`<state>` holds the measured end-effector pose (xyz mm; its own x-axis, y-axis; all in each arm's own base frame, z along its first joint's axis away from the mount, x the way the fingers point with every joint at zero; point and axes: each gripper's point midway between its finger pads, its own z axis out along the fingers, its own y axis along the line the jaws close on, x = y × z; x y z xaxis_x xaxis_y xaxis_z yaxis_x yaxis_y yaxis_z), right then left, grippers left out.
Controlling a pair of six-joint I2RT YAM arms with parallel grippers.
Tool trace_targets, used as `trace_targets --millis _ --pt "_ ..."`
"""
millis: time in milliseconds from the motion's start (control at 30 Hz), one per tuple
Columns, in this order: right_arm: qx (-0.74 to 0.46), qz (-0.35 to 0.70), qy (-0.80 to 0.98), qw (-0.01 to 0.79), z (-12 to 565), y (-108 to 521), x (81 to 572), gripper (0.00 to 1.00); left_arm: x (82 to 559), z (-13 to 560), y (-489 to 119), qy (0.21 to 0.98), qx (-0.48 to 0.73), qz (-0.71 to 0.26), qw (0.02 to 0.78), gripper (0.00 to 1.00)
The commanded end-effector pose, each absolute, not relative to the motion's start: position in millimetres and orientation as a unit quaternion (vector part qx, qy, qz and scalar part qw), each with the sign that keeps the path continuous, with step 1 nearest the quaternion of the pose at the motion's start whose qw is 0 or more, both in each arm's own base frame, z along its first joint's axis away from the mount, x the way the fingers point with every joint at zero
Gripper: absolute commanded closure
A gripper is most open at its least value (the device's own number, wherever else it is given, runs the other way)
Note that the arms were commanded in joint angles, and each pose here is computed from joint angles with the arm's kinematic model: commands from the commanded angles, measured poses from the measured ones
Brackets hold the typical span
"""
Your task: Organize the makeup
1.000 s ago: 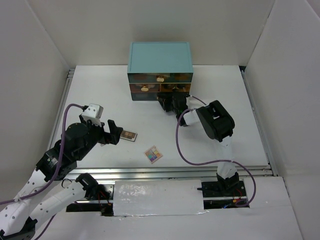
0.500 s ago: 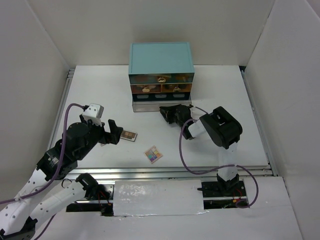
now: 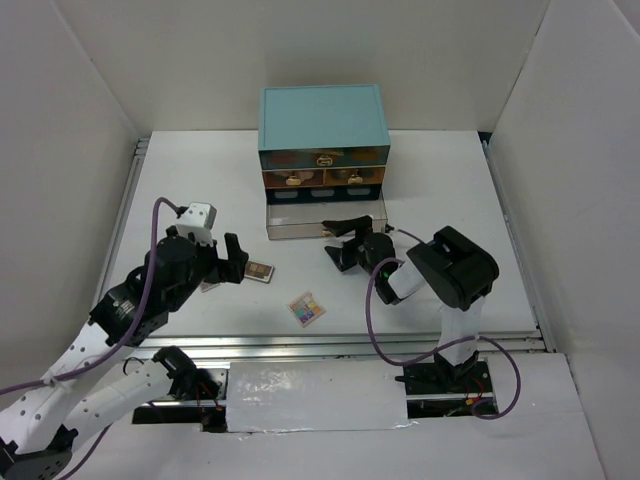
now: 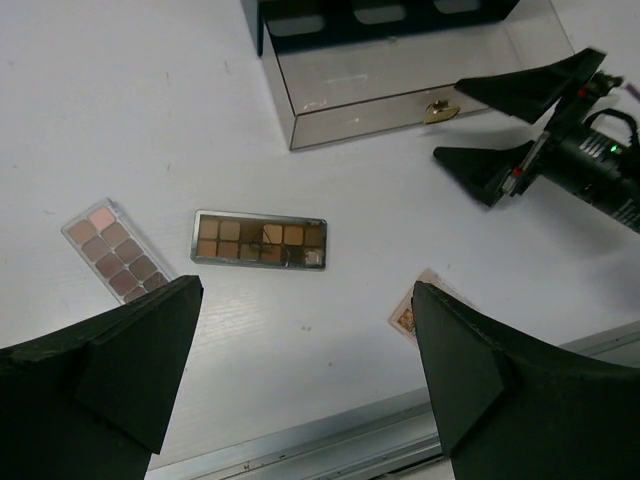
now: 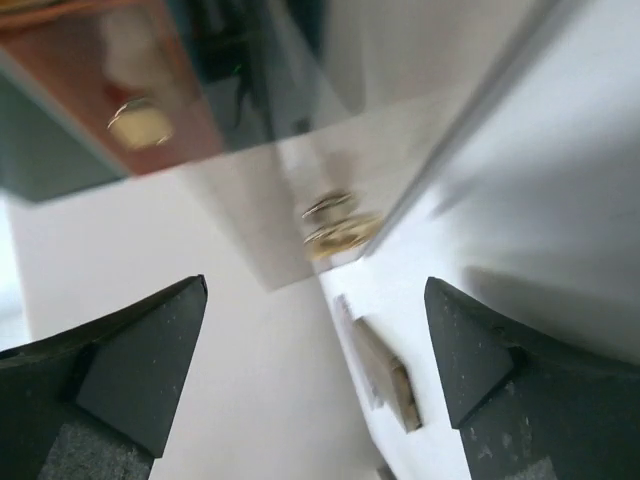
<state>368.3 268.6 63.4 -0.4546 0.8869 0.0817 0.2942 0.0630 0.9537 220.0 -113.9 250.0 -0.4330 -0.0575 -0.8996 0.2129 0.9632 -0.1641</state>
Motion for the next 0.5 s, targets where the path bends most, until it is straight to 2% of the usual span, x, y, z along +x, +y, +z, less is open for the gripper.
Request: trace_targets --millis 0,133,167,200,267,300,367,467 --pt "0.377 0.594 0.642 0.305 125.4 276.5 354.6 0.00 224.4 250.1 -124.1 0.841 0.031 -0.144 0.520 0.01" --pt "0.340 0.608 0.644 0.318 151.9 265.0 323.9 0.00 225.2 225.6 -144.6 0.863 0.017 -0.174 0.473 0.01" --pt "0.344 0.592 0.661 0.309 139.4 259.2 312.5 0.00 225.5 211.9 -156.2 0.870 0.030 -0.182 0.457 0.01" --pt "0.326 0.602 0.653 0.323 157.8 255.0 304.5 0.00 221.9 205.8 -168.8 0.873 0.046 -0.200 0.443 0.01" --pt "0.322 0.590 0.667 0.321 150.5 244.7 286.9 0.00 219.7 188.6 -188.0 0.880 0.066 -0.203 0.425 0.01" --pt "0.300 0.605 0.653 0.343 172.8 239.5 277.4 0.00 211.9 184.2 -202.1 0.879 0.089 -0.198 0.424 0.01" --pt "0.304 0.574 0.680 0.340 159.5 229.0 265.3 0.00 208.7 169.8 -217.6 0.896 0.087 -0.177 0.399 0.01" --pt "0.260 0.525 0.697 0.412 202.3 203.6 249.3 0.00 192.5 150.3 -243.2 0.913 0.081 -0.149 0.371 0.01"
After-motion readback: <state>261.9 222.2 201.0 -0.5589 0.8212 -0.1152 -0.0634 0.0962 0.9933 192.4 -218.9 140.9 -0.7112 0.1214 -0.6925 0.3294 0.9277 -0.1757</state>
